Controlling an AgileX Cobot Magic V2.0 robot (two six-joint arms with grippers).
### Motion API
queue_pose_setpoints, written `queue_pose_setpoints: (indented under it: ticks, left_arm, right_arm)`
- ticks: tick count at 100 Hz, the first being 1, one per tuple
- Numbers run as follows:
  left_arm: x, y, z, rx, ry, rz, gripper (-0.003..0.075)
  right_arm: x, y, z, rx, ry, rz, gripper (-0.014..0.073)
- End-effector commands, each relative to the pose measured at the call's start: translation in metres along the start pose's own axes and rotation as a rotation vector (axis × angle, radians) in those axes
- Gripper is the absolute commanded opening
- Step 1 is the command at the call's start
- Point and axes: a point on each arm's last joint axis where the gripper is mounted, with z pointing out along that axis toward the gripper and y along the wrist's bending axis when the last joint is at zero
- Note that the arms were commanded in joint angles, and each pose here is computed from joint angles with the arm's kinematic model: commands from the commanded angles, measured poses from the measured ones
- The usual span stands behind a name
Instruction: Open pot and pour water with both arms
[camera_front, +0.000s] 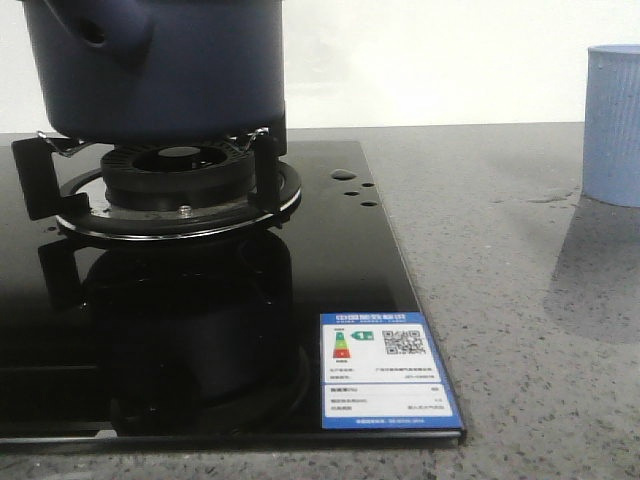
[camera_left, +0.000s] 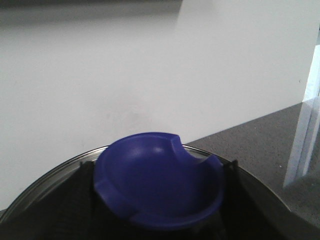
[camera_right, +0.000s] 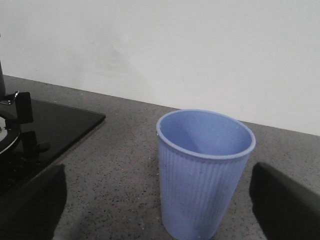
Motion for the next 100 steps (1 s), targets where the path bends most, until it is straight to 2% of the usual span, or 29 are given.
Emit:
queue_pose_setpoints:
  ticks: [1,21,100]
  left_arm:
    - [-0.032,0.004,-0.008,-0.049,-0.189,0.002,0.033]
    - [-0.028,0.014,-0.008,-0.079,-0.169,0.004,0.033]
    - [-0.011,0.01,0.004,-0.052,-0.076,0.004,0.033]
  right_arm:
    - [-0.012,0.001,0.001,-0.015,-0.071,0.007,0.0672]
    - [-0.012,0.001,0.001,-0.015,-0.071,0.007,0.0672]
    - [-0.012,0.001,0.001,-0.015,-0.071,0.007,0.0672]
